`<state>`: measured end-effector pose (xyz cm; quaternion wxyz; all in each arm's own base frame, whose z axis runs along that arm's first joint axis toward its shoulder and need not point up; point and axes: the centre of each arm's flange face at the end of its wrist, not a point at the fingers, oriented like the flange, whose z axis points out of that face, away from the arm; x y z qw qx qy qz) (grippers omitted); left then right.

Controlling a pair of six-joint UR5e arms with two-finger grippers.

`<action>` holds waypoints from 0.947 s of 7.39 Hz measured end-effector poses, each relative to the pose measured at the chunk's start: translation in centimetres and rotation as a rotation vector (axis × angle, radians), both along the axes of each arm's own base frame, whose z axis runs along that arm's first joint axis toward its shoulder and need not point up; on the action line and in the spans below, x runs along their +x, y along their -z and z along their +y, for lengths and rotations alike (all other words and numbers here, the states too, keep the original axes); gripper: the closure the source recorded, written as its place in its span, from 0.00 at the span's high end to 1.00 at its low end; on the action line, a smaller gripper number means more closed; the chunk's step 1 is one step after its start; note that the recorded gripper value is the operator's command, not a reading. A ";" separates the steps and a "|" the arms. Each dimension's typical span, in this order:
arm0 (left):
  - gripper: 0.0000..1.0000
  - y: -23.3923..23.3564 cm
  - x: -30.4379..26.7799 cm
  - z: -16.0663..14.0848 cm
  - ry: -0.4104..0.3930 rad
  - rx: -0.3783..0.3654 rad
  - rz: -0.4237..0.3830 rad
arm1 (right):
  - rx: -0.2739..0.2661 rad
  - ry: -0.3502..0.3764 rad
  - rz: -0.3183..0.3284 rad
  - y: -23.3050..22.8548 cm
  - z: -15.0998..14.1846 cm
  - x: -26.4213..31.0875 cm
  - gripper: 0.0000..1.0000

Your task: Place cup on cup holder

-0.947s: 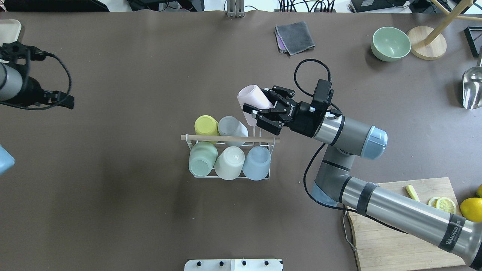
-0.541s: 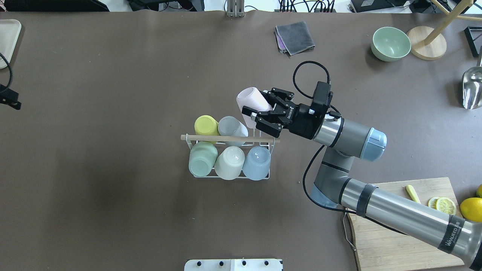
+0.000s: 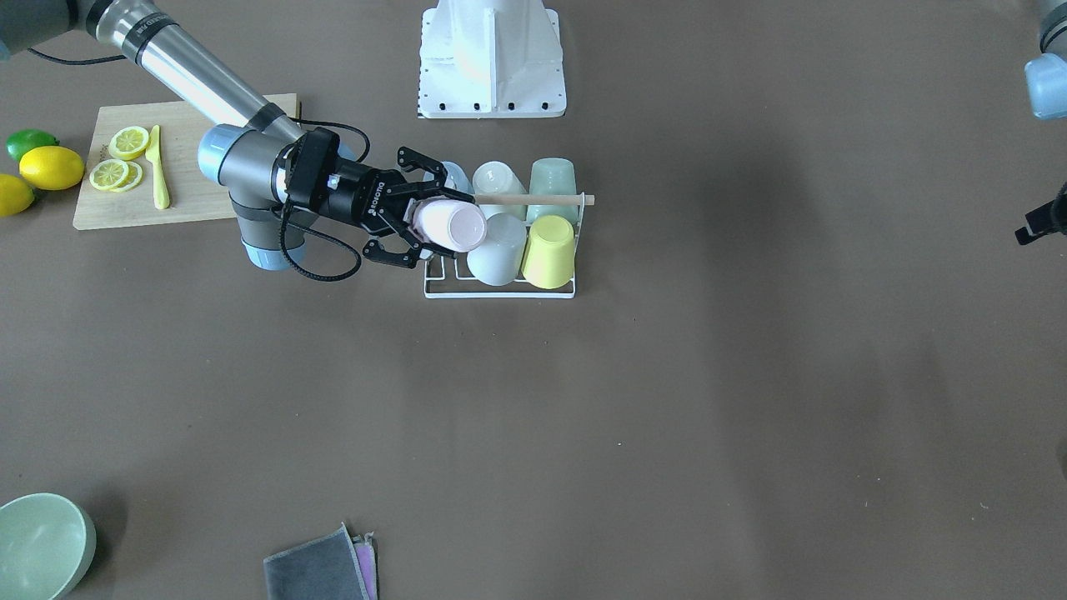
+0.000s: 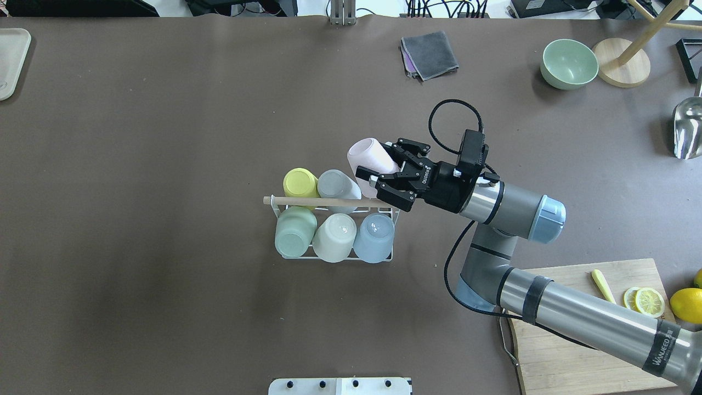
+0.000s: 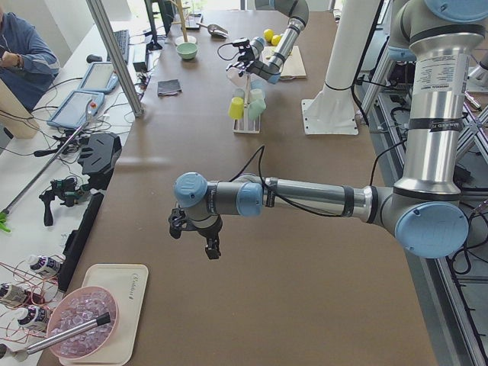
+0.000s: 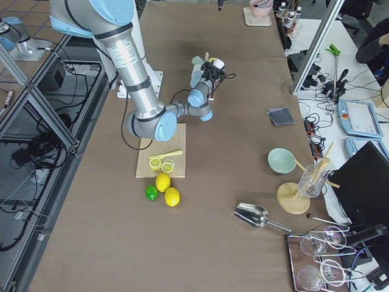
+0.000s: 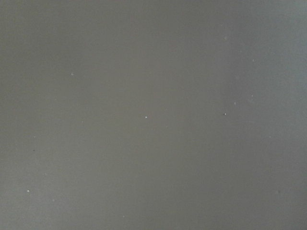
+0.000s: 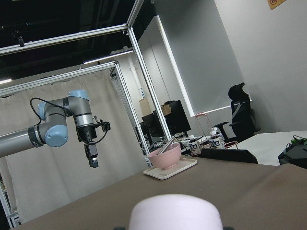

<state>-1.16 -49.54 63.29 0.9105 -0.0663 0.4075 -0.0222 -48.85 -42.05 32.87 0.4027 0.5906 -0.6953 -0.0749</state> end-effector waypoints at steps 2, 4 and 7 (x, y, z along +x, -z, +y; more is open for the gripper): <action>0.98 -0.6 -1.2 0.7 0.019 -0.021 0.027 | 0.000 0.001 0.000 -0.5 0.2 0.2 0.00; 0.98 -1.2 -2.0 1.3 0.036 -0.030 0.030 | 0.000 0.002 0.001 -0.6 0.2 0.1 0.00; 0.98 -1.8 -3.8 2.4 0.080 -0.055 0.035 | -0.003 0.001 0.005 -0.6 0.2 0.0 0.00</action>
